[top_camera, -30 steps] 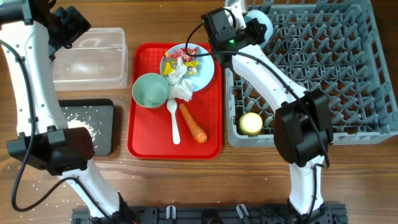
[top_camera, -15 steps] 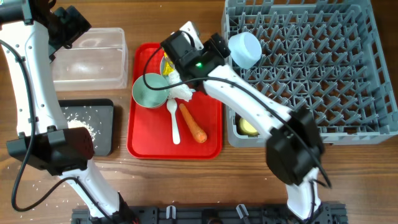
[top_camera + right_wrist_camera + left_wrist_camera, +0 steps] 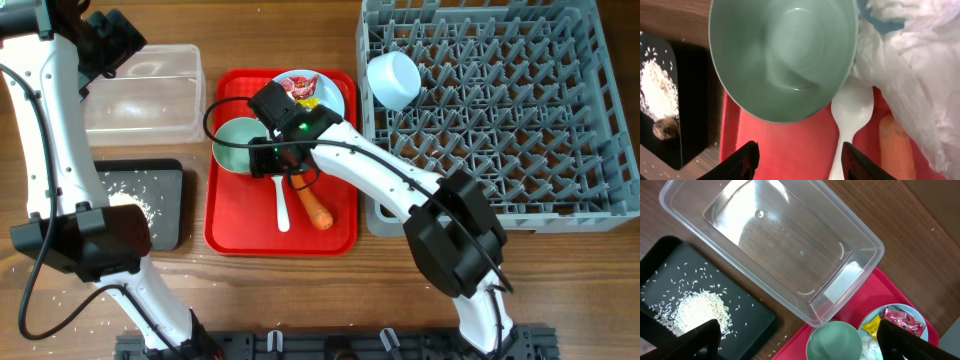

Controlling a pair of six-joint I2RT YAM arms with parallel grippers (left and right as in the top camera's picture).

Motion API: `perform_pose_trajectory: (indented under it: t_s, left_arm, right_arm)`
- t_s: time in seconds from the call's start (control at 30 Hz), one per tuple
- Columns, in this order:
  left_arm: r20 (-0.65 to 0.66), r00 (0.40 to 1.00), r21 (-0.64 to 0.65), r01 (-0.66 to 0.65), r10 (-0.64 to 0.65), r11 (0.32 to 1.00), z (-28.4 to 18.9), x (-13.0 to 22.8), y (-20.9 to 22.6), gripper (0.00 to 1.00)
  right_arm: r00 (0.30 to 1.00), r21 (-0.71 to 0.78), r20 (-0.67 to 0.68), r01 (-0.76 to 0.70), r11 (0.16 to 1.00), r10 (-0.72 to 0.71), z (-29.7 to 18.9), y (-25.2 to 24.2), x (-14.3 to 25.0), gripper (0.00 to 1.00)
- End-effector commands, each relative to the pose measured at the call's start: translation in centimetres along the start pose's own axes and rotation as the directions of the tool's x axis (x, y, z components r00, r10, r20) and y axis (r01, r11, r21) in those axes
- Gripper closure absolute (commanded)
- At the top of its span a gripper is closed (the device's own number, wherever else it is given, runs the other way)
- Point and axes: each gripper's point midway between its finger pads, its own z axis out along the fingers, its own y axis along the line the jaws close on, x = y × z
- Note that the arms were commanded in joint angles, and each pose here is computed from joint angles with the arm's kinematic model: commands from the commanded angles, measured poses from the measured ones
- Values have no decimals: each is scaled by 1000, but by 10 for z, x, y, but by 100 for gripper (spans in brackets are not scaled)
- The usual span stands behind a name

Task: Sort waste into correct bins and load items into the dishwasher rack
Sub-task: 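Grasp the mint-green bowl on the red tray with the right gripper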

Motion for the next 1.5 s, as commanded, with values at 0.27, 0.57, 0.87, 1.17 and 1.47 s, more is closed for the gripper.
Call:
perform_pose_trajectory:
  t_s: [0.27, 0.57, 0.87, 1.17, 1.47]
  left_arm:
    - [-15, 1000, -9, 2, -2, 1000, 7, 1, 1, 0]
    - [-15, 1000, -9, 2, -2, 1000, 7, 1, 1, 0]
    - [-15, 1000, -9, 2, -2, 1000, 7, 1, 1, 0]
    - [-15, 1000, -9, 2, -2, 1000, 7, 1, 1, 0]
    - [-15, 1000, -9, 2, -2, 1000, 7, 1, 1, 0]
  right_arm:
    - [997, 41, 13, -80, 996, 79, 42, -17, -5, 82]
    - [997, 16, 39, -73, 997, 73, 34, -14, -16, 61]
    - [982, -14, 189, -18, 1000, 20, -7, 5, -47, 42]
    - [971, 29, 232, -65, 997, 57, 30, -13, -59, 71]
    - [977, 57, 204, -74, 996, 61, 48, -24, -52, 92]
